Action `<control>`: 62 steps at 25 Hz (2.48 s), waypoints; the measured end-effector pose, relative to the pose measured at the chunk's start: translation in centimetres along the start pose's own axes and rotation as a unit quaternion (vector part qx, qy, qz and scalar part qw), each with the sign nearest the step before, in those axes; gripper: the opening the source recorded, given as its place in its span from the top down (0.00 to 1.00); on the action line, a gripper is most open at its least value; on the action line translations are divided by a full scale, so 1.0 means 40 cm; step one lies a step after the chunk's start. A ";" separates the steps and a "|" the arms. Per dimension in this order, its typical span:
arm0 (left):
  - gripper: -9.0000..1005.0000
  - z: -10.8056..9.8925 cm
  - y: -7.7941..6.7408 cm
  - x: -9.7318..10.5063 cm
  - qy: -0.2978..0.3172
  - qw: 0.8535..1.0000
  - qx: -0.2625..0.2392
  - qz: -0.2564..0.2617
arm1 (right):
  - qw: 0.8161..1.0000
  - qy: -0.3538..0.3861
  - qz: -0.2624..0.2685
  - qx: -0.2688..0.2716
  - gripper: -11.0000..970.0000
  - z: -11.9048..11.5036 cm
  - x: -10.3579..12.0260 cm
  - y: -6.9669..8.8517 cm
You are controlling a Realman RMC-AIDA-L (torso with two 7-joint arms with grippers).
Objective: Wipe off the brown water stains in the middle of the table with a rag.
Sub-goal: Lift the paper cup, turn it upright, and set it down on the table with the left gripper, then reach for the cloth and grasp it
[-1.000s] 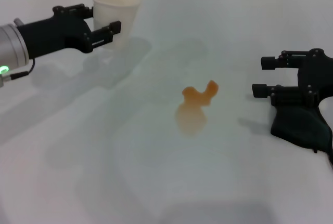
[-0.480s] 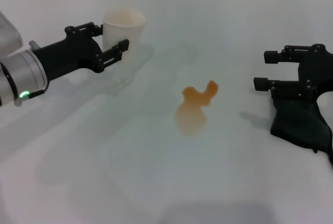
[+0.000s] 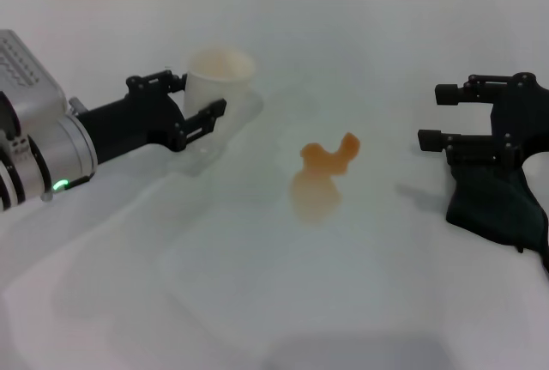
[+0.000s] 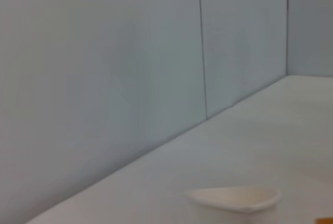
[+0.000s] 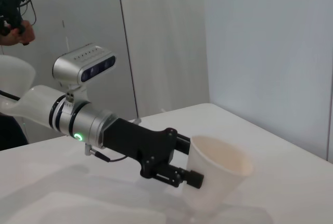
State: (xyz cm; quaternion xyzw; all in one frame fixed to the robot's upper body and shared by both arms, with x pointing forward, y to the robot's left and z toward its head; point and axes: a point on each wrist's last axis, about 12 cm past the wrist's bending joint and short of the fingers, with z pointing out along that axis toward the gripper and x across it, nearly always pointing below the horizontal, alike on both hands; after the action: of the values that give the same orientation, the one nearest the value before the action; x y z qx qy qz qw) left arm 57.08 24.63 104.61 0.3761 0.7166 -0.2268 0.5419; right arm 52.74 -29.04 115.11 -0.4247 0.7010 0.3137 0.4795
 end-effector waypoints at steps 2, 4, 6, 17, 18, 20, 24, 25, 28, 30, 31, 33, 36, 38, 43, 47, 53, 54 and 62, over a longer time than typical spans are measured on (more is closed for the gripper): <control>0.44 0.000 -0.005 0.007 0.003 1.000 0.001 0.000 | 1.000 0.000 -0.001 0.000 0.28 0.000 0.000 0.000; 0.44 -0.001 -0.010 0.014 0.006 1.000 0.001 0.000 | 1.000 0.001 -0.002 -0.001 0.29 0.001 0.000 0.001; 0.44 -0.004 -0.013 0.020 0.008 1.000 0.001 -0.001 | 1.000 0.001 -0.002 -0.002 0.29 0.002 0.000 0.001; 0.44 -0.010 -0.025 0.034 0.017 1.000 0.010 -0.001 | 1.000 0.004 -0.003 -0.008 0.29 0.008 -0.002 0.005; 0.44 -0.011 -0.025 0.034 0.017 1.000 0.010 0.000 | 1.000 0.004 -0.004 -0.008 0.29 0.008 -0.002 0.005; 0.44 -0.012 -0.025 0.034 0.017 1.000 0.010 0.000 | 1.000 0.004 -0.004 -0.008 0.29 0.008 -0.002 0.006; 0.44 -0.011 -0.027 0.034 0.019 1.000 0.013 0.002 | 1.000 0.005 -0.003 -0.010 0.29 0.011 0.000 0.007; 0.44 -0.011 -0.028 0.035 0.019 1.000 0.014 0.001 | 1.000 0.005 -0.004 -0.011 0.29 0.012 -0.001 0.008; 0.44 -0.011 -0.029 0.036 0.021 1.000 0.016 0.001 | 1.000 0.006 -0.006 -0.012 0.29 0.012 -0.003 0.010; 0.43 -0.011 -0.031 0.038 0.022 1.000 0.017 0.001 | 1.000 0.006 -0.006 -0.012 0.29 0.012 -0.003 0.010; 0.42 -0.011 -0.033 0.039 0.023 1.000 0.018 0.000 | 1.000 0.006 -0.006 -0.012 0.29 0.012 -0.003 0.010; 0.40 -0.013 -0.037 0.043 0.026 0.999 0.023 -0.002 | 1.000 0.006 -0.006 -0.012 0.29 0.011 -0.002 0.011; 0.38 -0.016 -0.041 0.046 0.030 0.999 0.029 -0.003 | 1.000 0.006 -0.005 -0.012 0.29 0.011 -0.001 0.011; 0.36 -0.024 -0.049 0.052 0.040 0.998 0.041 -0.001 | 1.000 0.006 -0.004 -0.012 0.29 0.010 0.000 0.012; 0.27 -0.051 -0.064 0.073 0.051 0.998 0.041 -0.005 | 1.000 0.008 -0.003 -0.018 0.29 0.013 0.001 0.016; 0.17 -0.077 -0.066 0.082 0.049 0.998 0.032 -0.021 | 1.000 0.008 -0.005 -0.020 0.29 0.014 0.002 0.018; 0.12 -0.138 -0.047 0.064 0.027 0.999 0.004 -0.032 | 1.000 0.003 -0.004 -0.027 0.29 0.015 -0.002 0.022; 0.12 -0.145 -0.045 0.056 0.018 0.999 0.002 -0.032 | 1.000 0.000 -0.004 -0.030 0.29 0.016 -0.004 0.024; 0.12 -0.204 -0.011 -0.058 -0.094 0.995 -0.018 -0.018 | 0.999 -0.023 0.004 -0.040 0.29 0.024 -0.015 0.032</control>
State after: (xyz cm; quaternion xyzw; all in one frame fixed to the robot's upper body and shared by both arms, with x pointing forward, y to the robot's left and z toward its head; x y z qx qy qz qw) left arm 52.07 29.65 109.29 0.3307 0.6733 -0.2579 0.6090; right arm 52.08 -27.48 115.39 -0.4335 0.6783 0.3531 0.4768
